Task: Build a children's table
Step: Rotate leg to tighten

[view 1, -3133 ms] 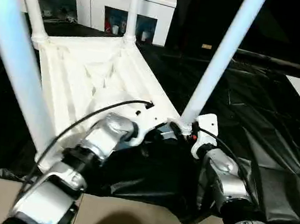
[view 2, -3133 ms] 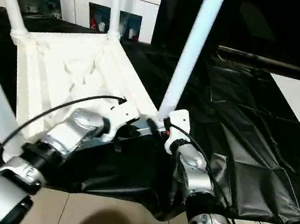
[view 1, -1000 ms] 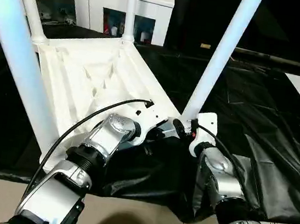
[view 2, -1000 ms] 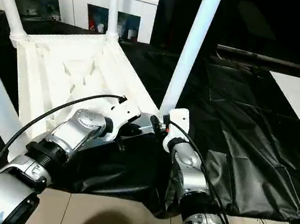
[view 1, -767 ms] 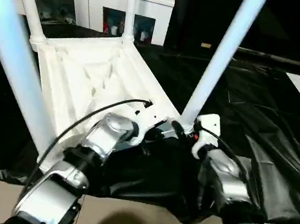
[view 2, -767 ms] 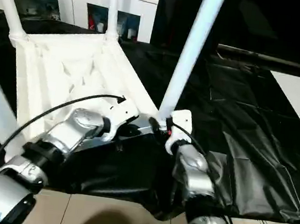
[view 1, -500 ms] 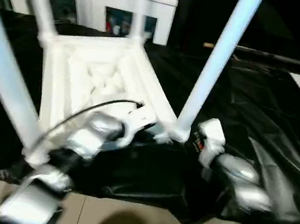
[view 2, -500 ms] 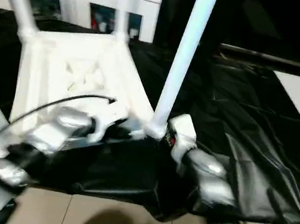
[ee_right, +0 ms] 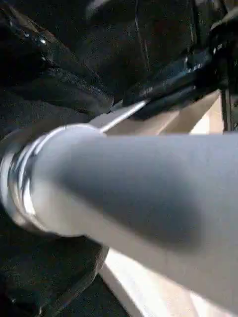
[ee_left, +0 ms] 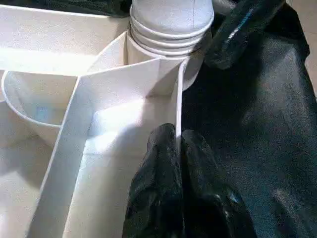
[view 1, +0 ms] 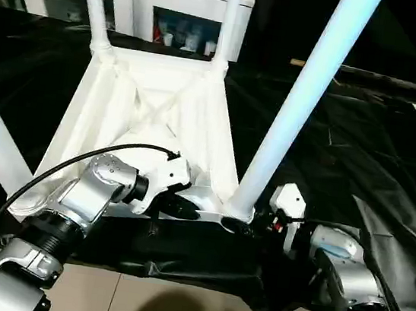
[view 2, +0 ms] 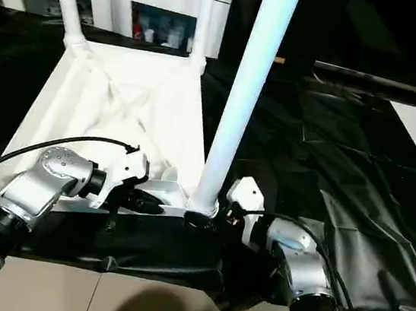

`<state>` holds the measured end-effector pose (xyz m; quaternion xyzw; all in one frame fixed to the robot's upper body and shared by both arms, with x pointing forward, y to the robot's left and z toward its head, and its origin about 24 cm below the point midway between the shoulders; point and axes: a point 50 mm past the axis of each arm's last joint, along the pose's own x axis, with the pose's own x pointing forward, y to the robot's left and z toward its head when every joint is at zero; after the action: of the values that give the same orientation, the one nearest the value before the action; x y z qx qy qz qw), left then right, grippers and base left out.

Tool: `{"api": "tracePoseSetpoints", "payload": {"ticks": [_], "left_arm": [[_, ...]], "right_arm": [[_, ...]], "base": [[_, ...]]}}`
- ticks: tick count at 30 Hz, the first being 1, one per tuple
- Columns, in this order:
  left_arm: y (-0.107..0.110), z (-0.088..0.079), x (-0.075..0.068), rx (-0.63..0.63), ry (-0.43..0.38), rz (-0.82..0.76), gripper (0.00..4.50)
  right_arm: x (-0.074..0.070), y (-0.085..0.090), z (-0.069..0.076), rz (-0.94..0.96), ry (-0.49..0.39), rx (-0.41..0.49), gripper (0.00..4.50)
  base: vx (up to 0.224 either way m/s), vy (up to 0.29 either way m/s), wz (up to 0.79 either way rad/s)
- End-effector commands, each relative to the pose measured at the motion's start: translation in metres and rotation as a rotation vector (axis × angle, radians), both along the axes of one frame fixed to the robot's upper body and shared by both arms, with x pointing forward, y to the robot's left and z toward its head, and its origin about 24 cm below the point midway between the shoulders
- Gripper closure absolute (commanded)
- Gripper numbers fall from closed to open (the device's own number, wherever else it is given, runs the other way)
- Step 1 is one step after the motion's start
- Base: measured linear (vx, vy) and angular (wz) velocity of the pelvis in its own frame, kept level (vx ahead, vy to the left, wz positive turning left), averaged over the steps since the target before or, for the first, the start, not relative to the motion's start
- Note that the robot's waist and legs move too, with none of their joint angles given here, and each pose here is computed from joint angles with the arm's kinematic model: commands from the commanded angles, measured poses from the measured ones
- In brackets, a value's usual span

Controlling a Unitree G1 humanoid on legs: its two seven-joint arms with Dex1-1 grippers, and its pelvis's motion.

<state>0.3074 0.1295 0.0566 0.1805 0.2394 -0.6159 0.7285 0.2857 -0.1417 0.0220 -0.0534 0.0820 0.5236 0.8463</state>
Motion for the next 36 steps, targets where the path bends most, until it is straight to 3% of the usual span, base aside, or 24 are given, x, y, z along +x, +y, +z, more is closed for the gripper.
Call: {"api": "tracePoseSetpoints", "payload": {"ticks": [1, 6, 8, 18, 23, 25, 28, 32, 36], "left_arm": [[-0.003, -0.011, -0.008, -0.035, 0.072, -0.017, 4.5], [-0.002, -0.011, -0.009, -0.028, 0.077, -0.02, 4.5], [-0.002, -0.011, -0.009, -0.027, 0.077, -0.02, 4.5], [-0.004, -0.014, -0.01, -0.026, 0.088, -0.021, 4.5], [-0.013, -0.018, 0.0, -0.025, 0.045, 0.082, 4.5], [-0.028, -0.022, 0.009, -0.021, 0.013, 0.174, 4.5], [-0.035, -0.023, 0.012, -0.025, 0.003, 0.207, 4.5], [-0.069, -0.023, 0.026, -0.019, -0.053, 0.392, 4.5], [-0.078, -0.024, 0.03, 0.004, -0.097, 0.421, 4.5]], "right_arm": [[0.001, -0.001, 0.005, 0.023, -0.014, 0.008, 1.03], [0.001, -0.001, 0.006, 0.038, -0.008, 0.02, 1.37], [0.001, -0.002, 0.006, 0.038, -0.004, 0.02, 1.7], [0.0, -0.003, 0.003, 0.019, 0.003, 0.019, 1.83], [0.014, -0.004, -0.007, -0.238, -0.003, -0.031, 1.83], [0.023, 0.003, -0.013, -0.438, 0.021, -0.001, 1.84], [0.026, 0.007, -0.015, -0.505, 0.03, 0.005, 1.84], [0.038, 0.027, -0.022, -0.745, 0.064, -0.053, 1.84], [0.042, 0.04, -0.018, -0.746, 0.044, -0.043, 1.84]], "base": [[0.0, 0.0, 0.0], [0.0, 0.0, 0.0], [0.0, 0.0, 0.0], [0.0, 0.0, 0.0], [0.0, 0.0, 0.0], [0.0, 0.0, 0.0], [0.0, 0.0, 0.0], [0.0, 0.0, 0.0], [0.0, 0.0, 0.0]]}}
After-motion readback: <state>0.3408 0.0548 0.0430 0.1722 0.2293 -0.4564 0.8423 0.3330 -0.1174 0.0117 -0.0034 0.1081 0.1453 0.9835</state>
